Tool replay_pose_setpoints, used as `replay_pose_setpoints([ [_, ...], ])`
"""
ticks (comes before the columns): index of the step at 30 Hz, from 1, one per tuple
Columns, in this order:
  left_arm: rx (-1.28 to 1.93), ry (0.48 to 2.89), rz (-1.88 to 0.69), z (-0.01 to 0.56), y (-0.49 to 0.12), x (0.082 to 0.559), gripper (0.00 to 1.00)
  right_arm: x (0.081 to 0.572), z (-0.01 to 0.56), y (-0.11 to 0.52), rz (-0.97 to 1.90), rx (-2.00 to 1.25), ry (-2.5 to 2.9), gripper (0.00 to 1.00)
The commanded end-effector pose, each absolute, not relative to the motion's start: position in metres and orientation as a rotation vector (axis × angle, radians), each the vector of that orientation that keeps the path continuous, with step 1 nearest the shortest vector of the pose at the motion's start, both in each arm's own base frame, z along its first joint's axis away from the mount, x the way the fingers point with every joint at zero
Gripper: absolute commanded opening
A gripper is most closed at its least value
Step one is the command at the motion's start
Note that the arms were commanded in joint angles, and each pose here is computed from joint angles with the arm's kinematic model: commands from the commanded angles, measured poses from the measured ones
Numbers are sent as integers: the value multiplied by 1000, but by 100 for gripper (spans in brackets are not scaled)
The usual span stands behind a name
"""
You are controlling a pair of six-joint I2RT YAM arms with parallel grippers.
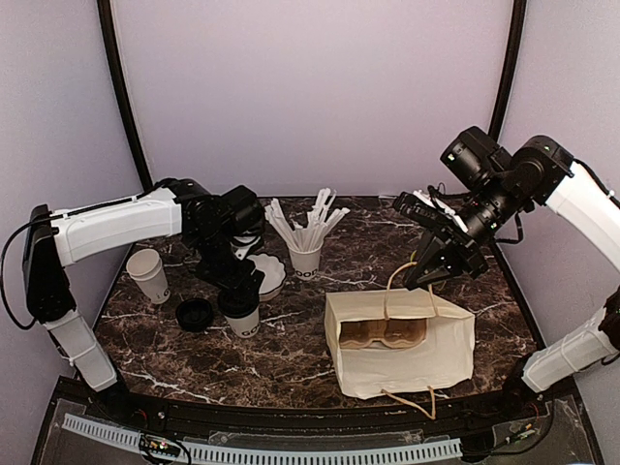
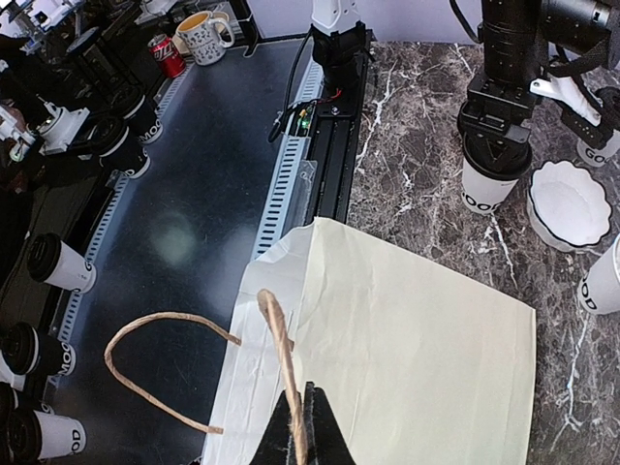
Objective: Pack the takeout coffee
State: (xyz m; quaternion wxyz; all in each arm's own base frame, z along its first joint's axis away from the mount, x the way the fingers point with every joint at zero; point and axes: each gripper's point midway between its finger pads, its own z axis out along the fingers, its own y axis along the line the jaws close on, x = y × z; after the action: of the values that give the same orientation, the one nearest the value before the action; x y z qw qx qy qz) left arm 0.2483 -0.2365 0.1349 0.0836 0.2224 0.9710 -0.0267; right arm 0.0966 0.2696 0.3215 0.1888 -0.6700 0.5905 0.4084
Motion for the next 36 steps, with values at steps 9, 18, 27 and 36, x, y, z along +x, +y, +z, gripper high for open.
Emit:
replay_pose_setpoints([
  [9, 680, 2965, -36, 127, -228, 240, 78, 101, 328, 277, 1140, -1869, 1630, 0],
  [18, 625, 2874, -108, 184, -224, 239, 67, 114, 331, 288, 1137, -1816, 1664, 0],
  [27, 870, 2469, -418, 306, -267, 197, 64, 119, 331, 293, 1150, -1819, 1689, 0],
  [36, 1206, 2112, -652, 375, -325, 113, 61, 126, 328, 287, 1066, -1803, 1726, 0],
])
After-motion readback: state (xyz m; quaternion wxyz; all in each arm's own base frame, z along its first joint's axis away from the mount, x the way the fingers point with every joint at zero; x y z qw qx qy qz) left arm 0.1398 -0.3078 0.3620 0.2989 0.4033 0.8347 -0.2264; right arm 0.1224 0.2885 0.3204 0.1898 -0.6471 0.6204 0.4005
